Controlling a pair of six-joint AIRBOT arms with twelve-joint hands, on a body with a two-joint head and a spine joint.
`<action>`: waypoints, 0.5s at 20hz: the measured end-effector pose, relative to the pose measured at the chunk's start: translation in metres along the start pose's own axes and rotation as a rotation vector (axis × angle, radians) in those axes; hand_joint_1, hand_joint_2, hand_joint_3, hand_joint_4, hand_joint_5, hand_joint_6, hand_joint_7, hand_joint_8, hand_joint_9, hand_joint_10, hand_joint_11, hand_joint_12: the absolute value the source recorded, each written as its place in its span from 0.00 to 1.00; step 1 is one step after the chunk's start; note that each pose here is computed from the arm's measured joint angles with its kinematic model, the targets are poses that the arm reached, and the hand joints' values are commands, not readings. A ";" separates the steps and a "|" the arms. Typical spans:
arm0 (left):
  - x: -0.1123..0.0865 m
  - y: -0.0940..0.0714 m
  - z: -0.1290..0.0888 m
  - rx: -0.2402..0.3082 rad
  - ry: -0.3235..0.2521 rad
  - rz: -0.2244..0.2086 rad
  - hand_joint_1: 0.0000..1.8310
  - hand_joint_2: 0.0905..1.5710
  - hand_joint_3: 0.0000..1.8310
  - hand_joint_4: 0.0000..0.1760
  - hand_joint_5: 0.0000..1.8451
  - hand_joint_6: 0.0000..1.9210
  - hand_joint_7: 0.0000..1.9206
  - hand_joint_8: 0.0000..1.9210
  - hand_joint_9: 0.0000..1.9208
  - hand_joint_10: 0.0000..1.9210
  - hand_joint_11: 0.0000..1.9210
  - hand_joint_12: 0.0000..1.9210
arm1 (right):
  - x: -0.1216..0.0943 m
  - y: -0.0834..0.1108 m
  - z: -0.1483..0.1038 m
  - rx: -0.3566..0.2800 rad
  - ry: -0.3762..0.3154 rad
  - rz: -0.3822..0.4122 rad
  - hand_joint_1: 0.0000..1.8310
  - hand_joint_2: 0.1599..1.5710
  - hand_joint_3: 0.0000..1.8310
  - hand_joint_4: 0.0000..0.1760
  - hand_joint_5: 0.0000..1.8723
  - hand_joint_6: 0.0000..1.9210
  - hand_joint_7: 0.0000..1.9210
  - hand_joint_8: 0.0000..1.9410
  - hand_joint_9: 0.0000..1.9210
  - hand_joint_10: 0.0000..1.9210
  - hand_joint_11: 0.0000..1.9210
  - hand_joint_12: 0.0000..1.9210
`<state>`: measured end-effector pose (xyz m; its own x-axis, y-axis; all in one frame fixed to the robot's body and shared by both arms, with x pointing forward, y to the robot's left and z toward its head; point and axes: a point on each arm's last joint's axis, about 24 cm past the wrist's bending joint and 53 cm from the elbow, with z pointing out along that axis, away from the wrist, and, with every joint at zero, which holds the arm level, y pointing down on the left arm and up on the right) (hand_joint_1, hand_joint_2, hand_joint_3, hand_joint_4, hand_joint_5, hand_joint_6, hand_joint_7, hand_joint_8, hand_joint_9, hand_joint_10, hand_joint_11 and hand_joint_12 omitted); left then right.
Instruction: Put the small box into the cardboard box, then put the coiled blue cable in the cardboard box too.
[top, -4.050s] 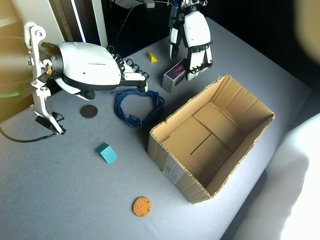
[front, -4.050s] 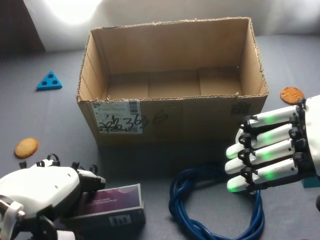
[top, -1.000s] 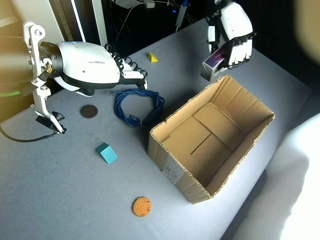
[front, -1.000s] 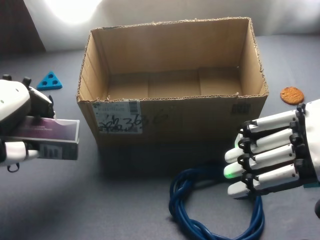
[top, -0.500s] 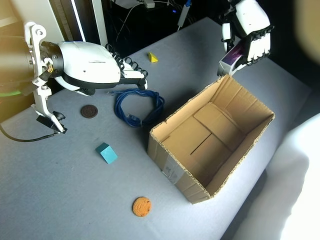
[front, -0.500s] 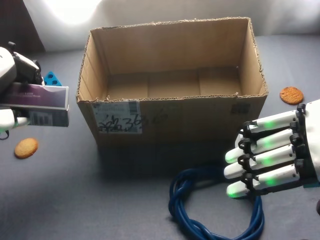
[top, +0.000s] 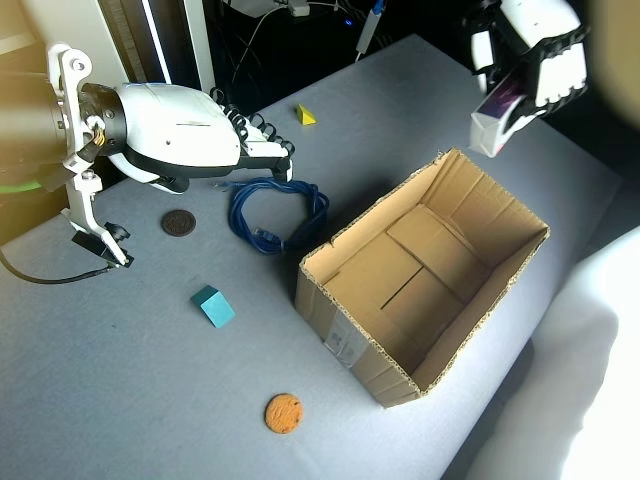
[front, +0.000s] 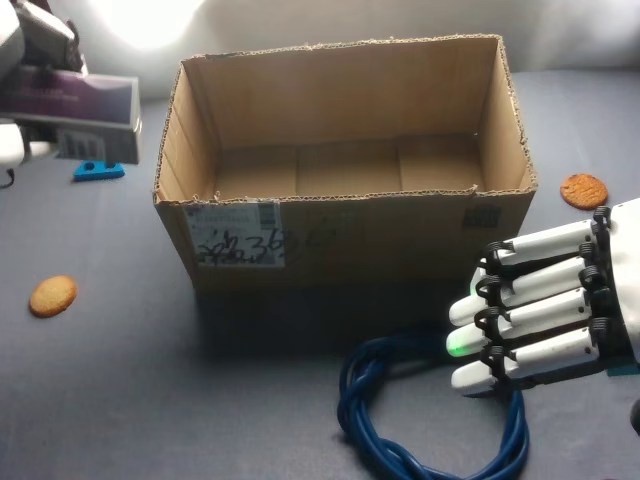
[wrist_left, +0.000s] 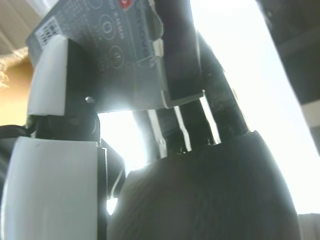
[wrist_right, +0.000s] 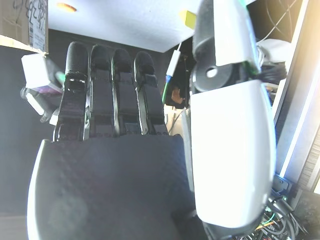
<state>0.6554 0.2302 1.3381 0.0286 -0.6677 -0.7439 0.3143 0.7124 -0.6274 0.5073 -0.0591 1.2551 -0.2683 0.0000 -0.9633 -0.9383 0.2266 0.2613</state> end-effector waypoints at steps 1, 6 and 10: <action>-0.002 -0.004 0.001 0.009 -0.002 -0.004 0.74 0.74 0.00 0.00 0.49 0.47 0.44 0.68 0.37 0.78 0.26 0.82 | 0.000 0.000 0.000 0.000 0.000 0.000 0.62 0.55 0.00 0.00 0.18 0.00 0.15 0.00 0.14 0.00 0.00 0.47; 0.004 -0.031 0.012 0.070 0.023 -0.023 0.74 0.75 0.00 0.00 0.47 0.48 0.42 0.72 0.35 0.82 0.23 0.84 | 0.001 0.000 0.000 -0.001 0.002 -0.002 0.62 0.55 0.00 0.00 0.17 0.00 0.15 0.00 0.15 0.00 0.00 0.47; 0.035 -0.062 0.019 0.138 0.114 -0.049 0.74 0.74 0.00 0.00 0.47 0.49 0.43 0.71 0.36 0.80 0.24 0.84 | 0.000 0.001 0.000 -0.002 0.002 -0.001 0.63 0.56 0.00 0.00 0.16 0.00 0.14 0.00 0.13 0.00 0.00 0.43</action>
<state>0.6552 0.1587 1.3549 -0.0952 -0.6663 -0.7395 0.4405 0.6380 -0.6316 0.5067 -0.0587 1.2548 -0.2674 -0.0020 -0.9636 -0.9391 0.2246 0.2601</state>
